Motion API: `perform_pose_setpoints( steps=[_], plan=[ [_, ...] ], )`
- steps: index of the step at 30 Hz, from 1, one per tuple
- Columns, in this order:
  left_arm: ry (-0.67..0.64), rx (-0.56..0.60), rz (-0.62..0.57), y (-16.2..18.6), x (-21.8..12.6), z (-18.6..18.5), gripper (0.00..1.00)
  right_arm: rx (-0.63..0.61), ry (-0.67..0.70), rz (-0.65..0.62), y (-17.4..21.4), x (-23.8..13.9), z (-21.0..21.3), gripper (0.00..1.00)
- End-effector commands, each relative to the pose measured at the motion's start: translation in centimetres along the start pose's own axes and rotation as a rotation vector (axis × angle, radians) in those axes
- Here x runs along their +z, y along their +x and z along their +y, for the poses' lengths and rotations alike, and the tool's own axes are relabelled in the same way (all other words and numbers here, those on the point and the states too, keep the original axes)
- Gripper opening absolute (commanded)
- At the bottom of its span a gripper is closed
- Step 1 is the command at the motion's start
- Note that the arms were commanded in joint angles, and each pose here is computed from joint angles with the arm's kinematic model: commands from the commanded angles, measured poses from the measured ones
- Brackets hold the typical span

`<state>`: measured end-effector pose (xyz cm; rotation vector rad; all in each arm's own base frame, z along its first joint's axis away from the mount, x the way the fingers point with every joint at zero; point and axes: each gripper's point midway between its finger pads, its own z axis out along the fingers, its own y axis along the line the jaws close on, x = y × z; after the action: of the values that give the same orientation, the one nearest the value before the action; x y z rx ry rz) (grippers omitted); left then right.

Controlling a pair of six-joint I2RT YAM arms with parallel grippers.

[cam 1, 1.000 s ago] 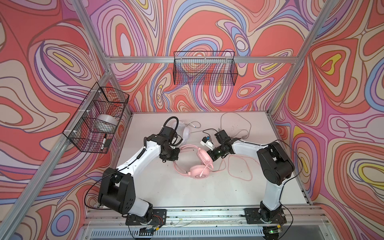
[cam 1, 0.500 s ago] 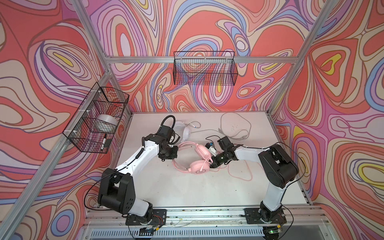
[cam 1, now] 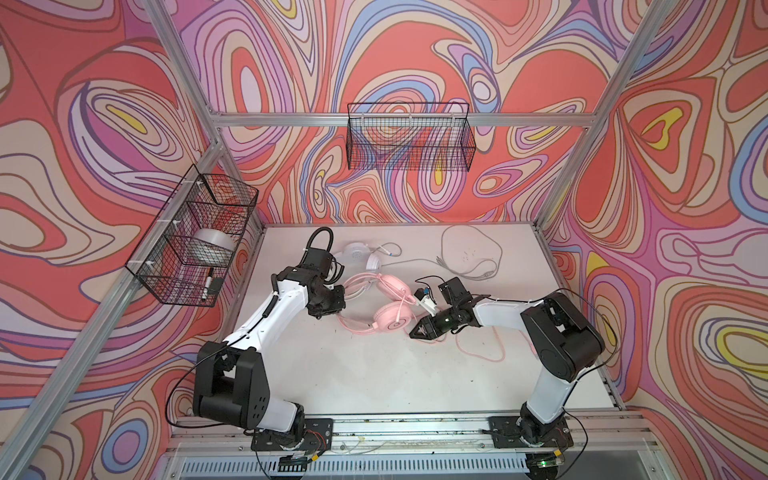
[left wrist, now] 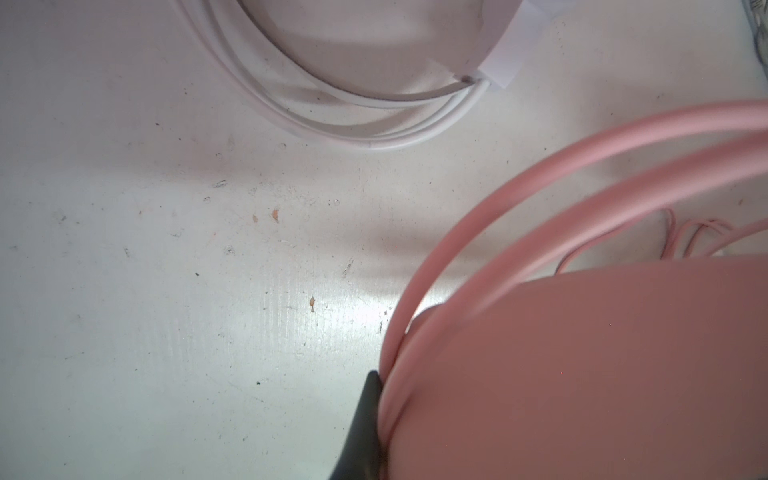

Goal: Wrap the headphones

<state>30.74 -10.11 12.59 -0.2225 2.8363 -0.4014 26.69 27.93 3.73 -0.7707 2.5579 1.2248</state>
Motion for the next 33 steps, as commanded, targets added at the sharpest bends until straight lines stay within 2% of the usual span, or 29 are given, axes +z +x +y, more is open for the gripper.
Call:
perform_pose_setpoints(
  steps=[1,12,26,33],
  plan=[
    [0.071,-0.069,-0.088,-1.9,-2.4,-1.6,0.0,-0.003,0.012,0.012,0.5,-0.2,-0.2,0.3],
    [0.07,-0.196,-0.169,-3.8,-4.2,-0.5,0.0,0.022,0.003,0.024,1.4,0.0,-0.3,0.3],
    [0.076,-0.278,-0.228,-5.6,-5.4,0.4,0.0,0.053,0.001,0.033,2.3,0.5,-0.8,0.29],
    [0.027,-0.314,-0.242,-5.6,-5.6,1.8,0.0,0.064,0.003,0.036,2.5,0.5,-0.8,0.29]
  ],
)
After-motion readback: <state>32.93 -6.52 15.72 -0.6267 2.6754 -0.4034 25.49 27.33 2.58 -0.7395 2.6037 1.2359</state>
